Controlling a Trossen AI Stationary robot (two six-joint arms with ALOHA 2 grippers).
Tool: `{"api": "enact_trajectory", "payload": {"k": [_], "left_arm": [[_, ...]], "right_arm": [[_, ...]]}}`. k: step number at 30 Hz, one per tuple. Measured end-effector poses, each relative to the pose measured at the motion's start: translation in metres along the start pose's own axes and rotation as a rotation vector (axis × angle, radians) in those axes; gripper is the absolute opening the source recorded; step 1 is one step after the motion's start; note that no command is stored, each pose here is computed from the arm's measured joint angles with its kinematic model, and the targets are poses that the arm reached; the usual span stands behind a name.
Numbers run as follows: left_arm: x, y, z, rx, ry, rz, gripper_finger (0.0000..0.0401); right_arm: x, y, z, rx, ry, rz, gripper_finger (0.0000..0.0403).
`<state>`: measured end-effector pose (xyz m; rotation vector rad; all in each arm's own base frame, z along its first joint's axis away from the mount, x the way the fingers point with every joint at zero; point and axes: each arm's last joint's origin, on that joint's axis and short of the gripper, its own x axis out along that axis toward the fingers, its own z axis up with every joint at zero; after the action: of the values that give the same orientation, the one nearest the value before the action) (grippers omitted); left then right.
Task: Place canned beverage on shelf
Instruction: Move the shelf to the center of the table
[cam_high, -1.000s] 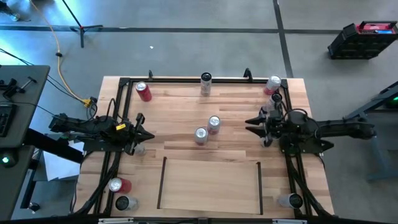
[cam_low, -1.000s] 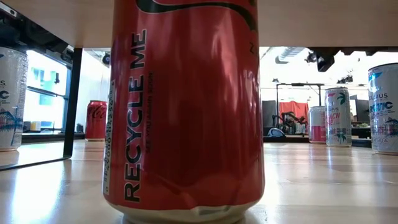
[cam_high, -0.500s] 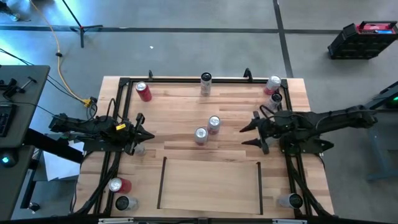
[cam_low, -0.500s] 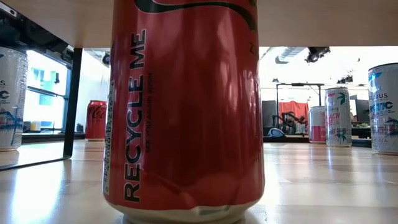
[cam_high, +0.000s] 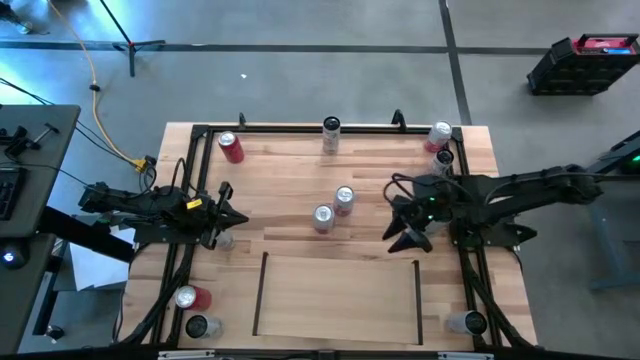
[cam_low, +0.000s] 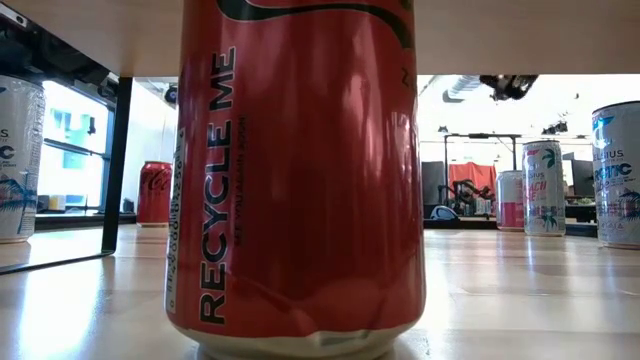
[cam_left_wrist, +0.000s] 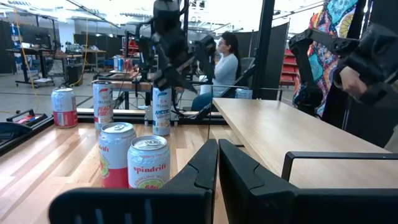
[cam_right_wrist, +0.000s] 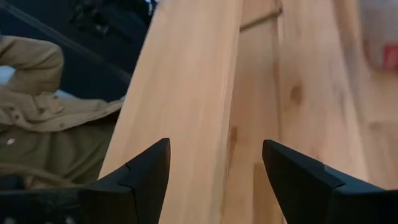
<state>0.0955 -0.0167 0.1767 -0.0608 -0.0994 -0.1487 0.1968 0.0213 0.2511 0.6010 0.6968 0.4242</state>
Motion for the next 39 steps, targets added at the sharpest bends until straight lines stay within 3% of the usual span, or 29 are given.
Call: {"api": "enact_trajectory", "payload": {"k": [6,15,33,39], "left_arm": [[0.000,0.000,0.000,0.000,0.000,0.000,0.0005],[0.000,0.000,0.000,0.000,0.000,0.000,0.0005],[0.000,0.000,0.000,0.000,0.000,0.000,0.0005],[0.000,0.000,0.000,0.000,0.000,0.000,0.0005]], "right_arm": [[0.021,-0.018,0.000,0.098,0.115,0.047,0.0241],[0.046,-0.027,0.007,0.167,0.182,0.231,0.0241],[0.073,-0.049,0.000,0.273,0.261,0.210,0.0241],[0.084,-0.055,0.001,0.328,0.280,0.258,0.0240]]}}
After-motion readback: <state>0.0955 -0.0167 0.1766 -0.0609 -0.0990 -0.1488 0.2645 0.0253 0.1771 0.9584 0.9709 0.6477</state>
